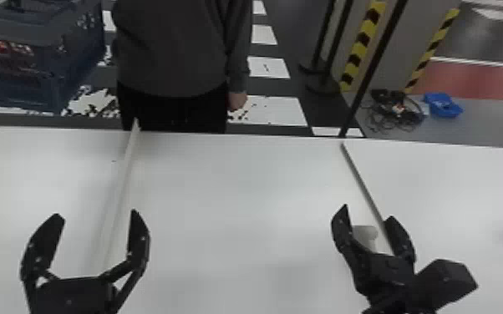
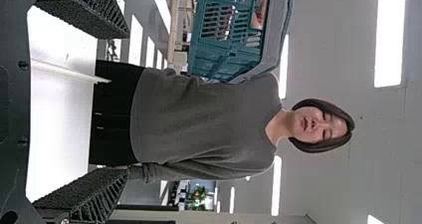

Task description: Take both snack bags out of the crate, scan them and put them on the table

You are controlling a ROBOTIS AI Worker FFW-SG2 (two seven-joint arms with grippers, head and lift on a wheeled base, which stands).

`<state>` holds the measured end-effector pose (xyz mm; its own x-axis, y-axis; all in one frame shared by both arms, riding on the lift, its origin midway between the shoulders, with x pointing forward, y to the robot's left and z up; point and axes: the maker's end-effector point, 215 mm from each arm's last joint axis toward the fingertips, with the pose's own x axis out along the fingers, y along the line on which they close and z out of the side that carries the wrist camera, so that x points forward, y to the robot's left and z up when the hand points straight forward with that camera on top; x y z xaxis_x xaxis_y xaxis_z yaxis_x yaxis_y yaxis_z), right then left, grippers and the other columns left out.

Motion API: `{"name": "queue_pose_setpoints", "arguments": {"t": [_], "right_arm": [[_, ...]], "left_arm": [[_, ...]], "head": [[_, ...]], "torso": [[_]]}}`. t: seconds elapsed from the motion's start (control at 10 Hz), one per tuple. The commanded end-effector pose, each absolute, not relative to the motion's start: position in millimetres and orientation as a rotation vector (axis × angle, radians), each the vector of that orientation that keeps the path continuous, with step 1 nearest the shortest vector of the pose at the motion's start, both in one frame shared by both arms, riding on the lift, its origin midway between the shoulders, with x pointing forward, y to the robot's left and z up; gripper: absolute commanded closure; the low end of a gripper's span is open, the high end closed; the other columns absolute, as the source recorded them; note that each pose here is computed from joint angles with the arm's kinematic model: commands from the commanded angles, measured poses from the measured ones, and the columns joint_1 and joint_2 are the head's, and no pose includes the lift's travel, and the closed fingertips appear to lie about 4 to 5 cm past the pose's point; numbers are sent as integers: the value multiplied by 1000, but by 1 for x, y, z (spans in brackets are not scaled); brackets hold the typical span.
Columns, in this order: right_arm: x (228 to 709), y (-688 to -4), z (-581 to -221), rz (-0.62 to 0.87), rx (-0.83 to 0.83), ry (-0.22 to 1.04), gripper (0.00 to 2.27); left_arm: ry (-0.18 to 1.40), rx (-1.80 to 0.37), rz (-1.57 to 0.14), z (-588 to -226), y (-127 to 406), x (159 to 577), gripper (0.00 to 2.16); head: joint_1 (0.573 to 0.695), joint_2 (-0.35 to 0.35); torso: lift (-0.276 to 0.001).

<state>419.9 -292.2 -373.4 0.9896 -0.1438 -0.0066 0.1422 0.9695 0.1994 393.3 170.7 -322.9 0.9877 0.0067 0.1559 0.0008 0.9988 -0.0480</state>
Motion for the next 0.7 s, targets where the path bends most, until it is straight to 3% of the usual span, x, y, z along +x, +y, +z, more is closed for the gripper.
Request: {"name": "queue_pose_setpoints", "arguments": {"t": [0.0, 0.6], "right_arm": [[418, -292, -375, -144, 201, -4, 124], [416, -286, -378, -139, 204, 3, 124]], "left_arm": [[-158, -50, -1, -323, 169, 393, 49], [-178, -61, -8, -317, 168, 388, 56]], "head": [[695, -168], [695, -171]], "torso": [[-96], [-96]]}}
